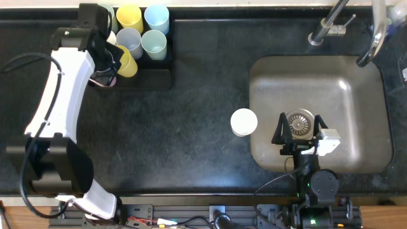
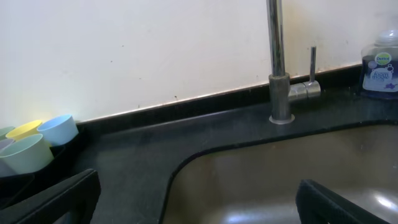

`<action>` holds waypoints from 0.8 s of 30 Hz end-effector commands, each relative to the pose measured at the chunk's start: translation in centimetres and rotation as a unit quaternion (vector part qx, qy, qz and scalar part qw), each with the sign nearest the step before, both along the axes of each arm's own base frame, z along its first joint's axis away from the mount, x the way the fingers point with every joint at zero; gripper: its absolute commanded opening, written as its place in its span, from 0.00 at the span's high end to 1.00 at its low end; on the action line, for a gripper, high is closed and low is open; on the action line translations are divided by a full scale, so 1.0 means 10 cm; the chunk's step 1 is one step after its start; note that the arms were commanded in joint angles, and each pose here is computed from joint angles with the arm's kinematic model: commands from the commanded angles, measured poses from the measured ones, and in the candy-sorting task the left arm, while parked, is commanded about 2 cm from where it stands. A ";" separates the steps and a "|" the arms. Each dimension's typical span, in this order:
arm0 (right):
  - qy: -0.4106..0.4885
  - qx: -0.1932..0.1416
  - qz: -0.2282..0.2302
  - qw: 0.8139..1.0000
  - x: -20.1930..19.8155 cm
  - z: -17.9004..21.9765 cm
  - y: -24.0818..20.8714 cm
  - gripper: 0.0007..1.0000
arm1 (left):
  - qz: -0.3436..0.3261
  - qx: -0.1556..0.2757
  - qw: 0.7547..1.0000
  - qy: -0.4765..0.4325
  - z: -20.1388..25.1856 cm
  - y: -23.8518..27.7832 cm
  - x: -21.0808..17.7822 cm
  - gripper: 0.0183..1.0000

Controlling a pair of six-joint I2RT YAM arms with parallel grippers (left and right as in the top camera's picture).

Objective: Store Cups

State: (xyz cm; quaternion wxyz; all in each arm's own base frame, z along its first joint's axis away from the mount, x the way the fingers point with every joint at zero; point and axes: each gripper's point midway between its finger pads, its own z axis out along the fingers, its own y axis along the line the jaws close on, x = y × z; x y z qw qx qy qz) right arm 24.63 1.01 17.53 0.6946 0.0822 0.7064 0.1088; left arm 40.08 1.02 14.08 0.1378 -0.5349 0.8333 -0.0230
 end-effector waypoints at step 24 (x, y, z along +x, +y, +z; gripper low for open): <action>0.000 -0.003 0.000 1.000 0.00 -0.03 0.00 0.00 | -0.009 0.020 0.998 0.063 -0.51 -0.05 0.03 0.00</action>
